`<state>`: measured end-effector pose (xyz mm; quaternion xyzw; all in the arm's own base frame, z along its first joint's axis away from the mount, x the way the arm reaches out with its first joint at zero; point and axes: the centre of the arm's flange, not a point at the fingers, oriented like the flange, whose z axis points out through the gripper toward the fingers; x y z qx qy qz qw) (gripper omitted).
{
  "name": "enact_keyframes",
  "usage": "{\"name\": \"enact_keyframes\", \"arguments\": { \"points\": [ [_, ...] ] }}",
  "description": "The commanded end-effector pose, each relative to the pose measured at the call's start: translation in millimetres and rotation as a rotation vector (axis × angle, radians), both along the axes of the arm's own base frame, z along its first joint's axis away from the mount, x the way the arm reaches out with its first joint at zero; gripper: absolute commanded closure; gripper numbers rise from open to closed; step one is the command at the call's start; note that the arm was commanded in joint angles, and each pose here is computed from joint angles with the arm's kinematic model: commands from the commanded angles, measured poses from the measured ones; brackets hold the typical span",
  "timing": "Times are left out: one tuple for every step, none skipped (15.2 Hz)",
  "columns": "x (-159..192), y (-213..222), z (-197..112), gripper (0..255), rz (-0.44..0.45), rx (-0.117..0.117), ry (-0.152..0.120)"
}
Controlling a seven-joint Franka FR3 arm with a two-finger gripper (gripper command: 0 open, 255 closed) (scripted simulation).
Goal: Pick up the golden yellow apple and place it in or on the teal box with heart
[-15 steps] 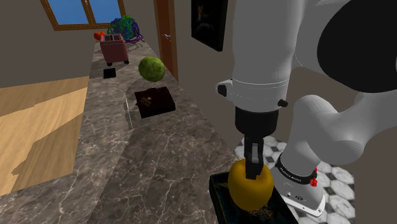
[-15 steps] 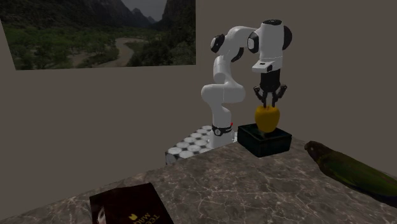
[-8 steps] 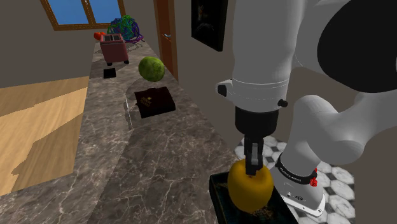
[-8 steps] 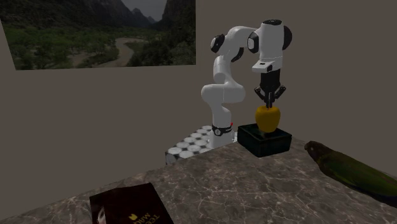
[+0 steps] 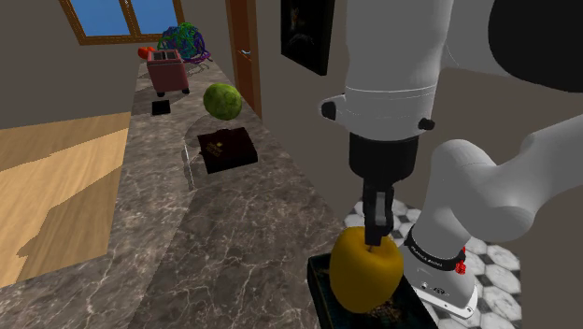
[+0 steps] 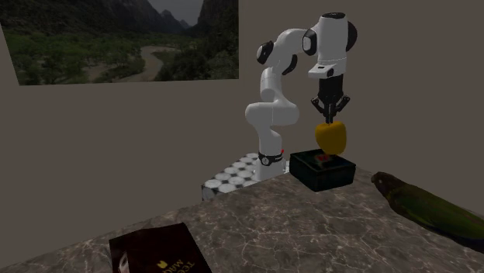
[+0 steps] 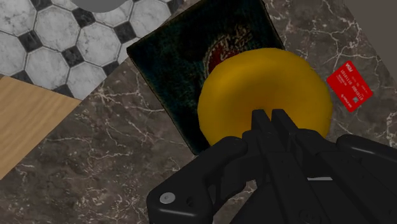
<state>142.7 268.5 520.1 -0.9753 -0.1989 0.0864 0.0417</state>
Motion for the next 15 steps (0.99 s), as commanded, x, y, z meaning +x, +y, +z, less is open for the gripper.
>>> {"name": "enact_keyframes", "arguments": {
  "points": [
    [0,-1,10,255,0.0,0.0,0.0],
    [0,-1,16,255,0.0,0.0,0.0],
    [0,-1,21,255,0.0,0.0,0.0],
    [0,-1,26,255,0.0,0.0,0.0],
    [0,-1,31,255,0.0,0.0,0.0],
    [0,-1,37,255,0.0,0.0,0.0],
    [0,-1,38,255,0.0,0.0,0.0],
    [-2,-3,51,255,0.0,0.0,0.0],
    [-5,-5,63,255,0.0,0.0,0.0],
    [-7,-6,76,255,0.0,0.0,0.0],
    [-9,-8,89,255,0.0,0.0,0.0],
    [-11,-10,102,255,0.0,0.0,0.0],
    [-13,-12,114,255,0.0,0.0,0.0],
    [-13,-12,108,255,0.0,0.0,0.0],
    [-13,-12,103,255,0.0,0.0,0.0]
  ]
}}
